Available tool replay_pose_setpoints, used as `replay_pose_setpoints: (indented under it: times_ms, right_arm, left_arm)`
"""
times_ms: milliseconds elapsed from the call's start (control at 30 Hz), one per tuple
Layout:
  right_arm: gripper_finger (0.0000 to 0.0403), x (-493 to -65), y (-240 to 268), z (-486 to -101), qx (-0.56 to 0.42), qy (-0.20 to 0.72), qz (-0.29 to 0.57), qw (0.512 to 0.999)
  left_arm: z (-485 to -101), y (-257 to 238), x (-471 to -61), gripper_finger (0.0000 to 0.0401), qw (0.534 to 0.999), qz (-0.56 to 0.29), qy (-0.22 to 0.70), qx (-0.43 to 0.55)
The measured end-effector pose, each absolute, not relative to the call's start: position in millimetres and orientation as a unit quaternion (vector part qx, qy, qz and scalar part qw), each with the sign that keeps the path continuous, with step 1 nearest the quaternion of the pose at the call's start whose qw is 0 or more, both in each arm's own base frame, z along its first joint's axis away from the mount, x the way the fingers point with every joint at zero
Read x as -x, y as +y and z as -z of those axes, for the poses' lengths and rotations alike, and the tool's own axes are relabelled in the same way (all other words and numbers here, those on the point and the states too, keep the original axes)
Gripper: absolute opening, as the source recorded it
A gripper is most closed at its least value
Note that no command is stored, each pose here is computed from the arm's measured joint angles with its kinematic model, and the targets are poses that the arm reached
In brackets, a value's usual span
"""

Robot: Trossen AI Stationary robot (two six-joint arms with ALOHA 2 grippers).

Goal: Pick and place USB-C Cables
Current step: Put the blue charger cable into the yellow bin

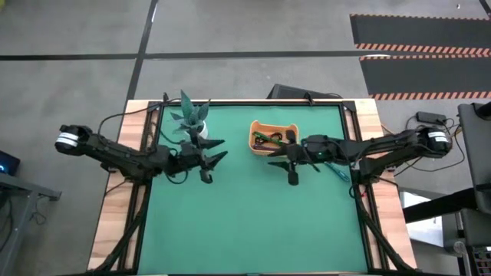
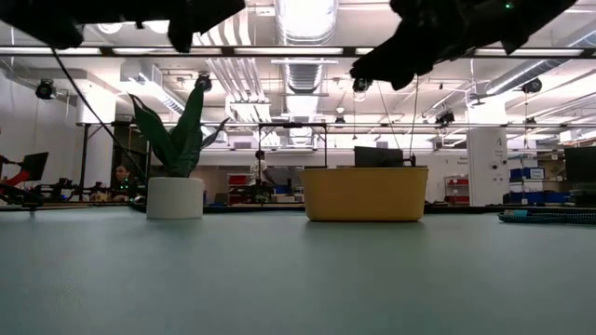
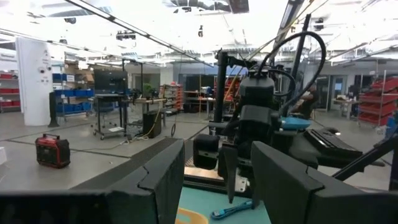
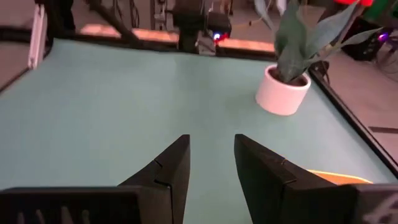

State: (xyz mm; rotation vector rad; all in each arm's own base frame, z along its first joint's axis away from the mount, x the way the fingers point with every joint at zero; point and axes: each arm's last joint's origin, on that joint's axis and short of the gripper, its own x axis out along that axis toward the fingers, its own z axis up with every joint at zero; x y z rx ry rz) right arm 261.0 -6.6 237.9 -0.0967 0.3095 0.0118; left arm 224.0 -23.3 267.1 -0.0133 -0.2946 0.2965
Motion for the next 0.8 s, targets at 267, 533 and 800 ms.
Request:
replay_pose_setpoints:
  times_ms: [267,533,800]
  right_arm:
    - [0.011,-226.3,4.7,-247.8,0.057,0.108,-0.027,0.992]
    - [0.0107,-205.7,12.8,-255.6,0.079,0.069,-0.047,0.993]
    - [0.0098,-188.7,22.1,-266.1,0.106,0.03,-0.073,0.991]
  left_arm:
    - [-279.1,-31.5,-274.6,0.0171,0.98,-0.149,-0.132,-0.008]
    - [-293.4,-38.0,-315.8,0.0171,0.984,-0.148,-0.095,-0.023]
    - [-306.1,-45.5,-364.1,0.0171,0.988,-0.144,-0.017,-0.048]
